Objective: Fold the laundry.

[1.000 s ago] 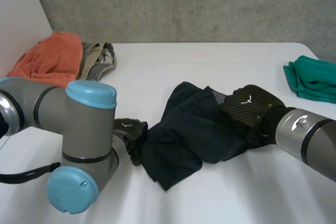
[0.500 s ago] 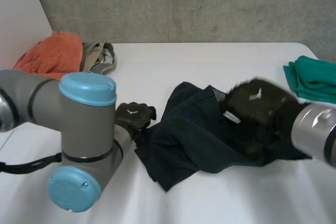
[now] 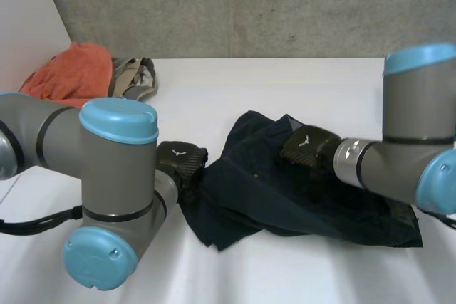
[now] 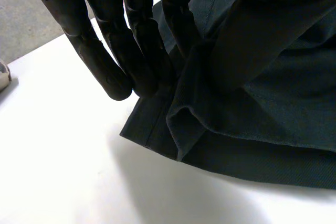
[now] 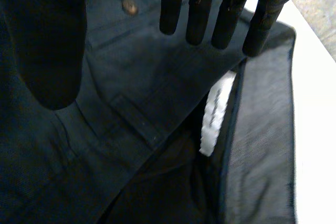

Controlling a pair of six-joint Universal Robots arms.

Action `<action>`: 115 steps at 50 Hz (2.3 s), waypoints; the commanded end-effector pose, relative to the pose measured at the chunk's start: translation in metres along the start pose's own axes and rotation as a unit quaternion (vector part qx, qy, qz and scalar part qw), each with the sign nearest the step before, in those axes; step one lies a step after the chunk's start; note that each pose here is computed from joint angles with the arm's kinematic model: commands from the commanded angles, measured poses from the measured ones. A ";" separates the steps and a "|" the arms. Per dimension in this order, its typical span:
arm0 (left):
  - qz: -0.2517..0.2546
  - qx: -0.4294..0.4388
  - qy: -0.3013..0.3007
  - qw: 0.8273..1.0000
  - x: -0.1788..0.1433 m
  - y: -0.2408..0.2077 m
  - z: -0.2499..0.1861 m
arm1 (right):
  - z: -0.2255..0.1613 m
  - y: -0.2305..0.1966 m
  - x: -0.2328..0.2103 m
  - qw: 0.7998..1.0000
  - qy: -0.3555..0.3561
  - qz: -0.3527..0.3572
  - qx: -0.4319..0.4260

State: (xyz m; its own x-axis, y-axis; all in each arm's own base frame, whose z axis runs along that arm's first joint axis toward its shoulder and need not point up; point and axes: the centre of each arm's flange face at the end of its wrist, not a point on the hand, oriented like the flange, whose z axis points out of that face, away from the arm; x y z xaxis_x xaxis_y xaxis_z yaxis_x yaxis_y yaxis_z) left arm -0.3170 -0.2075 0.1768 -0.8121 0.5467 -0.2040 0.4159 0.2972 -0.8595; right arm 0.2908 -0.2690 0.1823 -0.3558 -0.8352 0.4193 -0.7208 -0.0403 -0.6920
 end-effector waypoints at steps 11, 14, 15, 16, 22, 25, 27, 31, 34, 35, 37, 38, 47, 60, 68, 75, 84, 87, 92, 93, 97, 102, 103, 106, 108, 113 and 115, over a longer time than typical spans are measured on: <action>-0.004 0.071 0.000 0.997 -0.010 -0.037 -0.032 | 0.028 0.027 -0.015 0.998 0.039 0.049 0.029; -0.004 0.081 0.004 0.997 -0.009 -0.041 -0.036 | 0.025 0.027 -0.014 0.997 0.042 0.055 0.027; -0.004 0.081 0.004 0.997 -0.009 -0.042 -0.037 | 0.024 0.027 -0.013 0.997 0.042 0.057 0.027; -0.003 0.082 0.006 0.997 -0.008 -0.042 -0.038 | 0.022 0.028 -0.014 0.997 0.041 0.060 0.026; -0.004 0.106 0.009 0.994 -0.007 -0.054 -0.047 | 0.011 0.023 -0.018 0.993 0.040 0.103 0.032; -0.004 0.121 0.010 0.993 -0.006 -0.062 -0.054 | 0.009 0.023 -0.025 0.990 0.029 0.136 0.030; -0.004 0.131 0.012 0.991 -0.005 -0.066 -0.057 | 0.010 0.025 -0.034 0.987 0.016 0.159 0.025; -0.006 0.146 0.015 0.989 -0.004 -0.075 -0.062 | 0.016 0.029 -0.045 0.979 0.001 0.205 0.014; -0.010 0.160 0.014 0.987 -0.005 -0.083 -0.068 | 0.017 0.025 -0.037 0.974 0.013 0.226 0.019; -0.010 0.163 0.013 0.987 -0.005 -0.085 -0.069 | 0.016 0.024 -0.033 0.972 0.021 0.233 0.021; -0.010 0.170 0.009 0.985 -0.009 -0.088 -0.073 | 0.010 0.020 -0.017 0.966 0.052 0.251 0.026; -0.010 0.171 0.007 0.985 -0.010 -0.088 -0.074 | 0.006 0.017 -0.008 0.964 0.065 0.255 0.033; -0.009 0.133 -0.028 0.991 -0.040 -0.070 -0.063 | -0.063 -0.026 0.045 0.979 0.134 0.131 0.077; 0.049 0.060 -0.015 0.997 -0.046 -0.031 -0.012 | -0.063 -0.028 0.037 0.992 0.119 0.029 0.039; 0.034 0.222 -0.071 0.972 -0.066 -0.118 -0.013 | -0.064 -0.073 0.090 0.955 0.251 0.005 0.155; 0.007 0.389 -0.105 0.915 -0.080 -0.198 -0.059 | -0.117 -0.130 0.128 0.882 0.367 0.022 0.294; -0.006 0.428 -0.102 0.898 -0.079 -0.209 -0.110 | -0.169 -0.153 0.123 0.862 0.379 0.010 0.336; -0.008 0.438 -0.102 0.893 -0.079 -0.208 -0.123 | -0.183 -0.155 0.117 0.865 0.373 0.009 0.335; -0.010 0.474 -0.108 0.874 -0.079 -0.211 -0.159 | -0.207 -0.161 0.106 0.865 0.366 0.012 0.344; -0.010 0.478 -0.109 0.872 -0.080 -0.211 -0.162 | -0.211 -0.161 0.104 0.864 0.366 0.013 0.346; -0.016 0.498 -0.118 0.859 -0.085 -0.214 -0.180 | -0.231 -0.168 0.099 0.852 0.369 0.020 0.371; -0.019 0.518 -0.134 0.845 -0.096 -0.223 -0.192 | -0.244 -0.174 0.097 0.842 0.368 0.032 0.393; -0.022 0.522 -0.142 0.841 -0.102 -0.227 -0.193 | -0.242 -0.174 0.099 0.842 0.365 0.037 0.395; -0.026 0.515 -0.154 0.843 -0.112 -0.229 -0.184 | -0.229 -0.170 0.104 0.848 0.360 0.047 0.387; -0.031 0.498 -0.163 0.851 -0.122 -0.228 -0.162 | -0.211 -0.167 0.107 0.857 0.349 0.057 0.376; -0.047 0.445 -0.176 0.877 -0.144 -0.215 -0.099 | -0.160 -0.159 0.101 0.884 0.309 0.073 0.342; -0.056 0.411 -0.169 0.894 -0.148 -0.201 -0.064 | -0.130 -0.151 0.099 0.896 0.297 0.079 0.319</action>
State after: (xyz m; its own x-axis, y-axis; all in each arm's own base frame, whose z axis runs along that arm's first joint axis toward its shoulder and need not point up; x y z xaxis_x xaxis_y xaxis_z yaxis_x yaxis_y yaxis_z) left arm -0.2483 -0.2341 0.4624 -0.9608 0.2501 -0.1197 -0.0402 -0.5527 -0.8324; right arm 0.2568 -0.2422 0.4555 -0.8451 -0.3644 0.3911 -0.1663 -0.5161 -0.8402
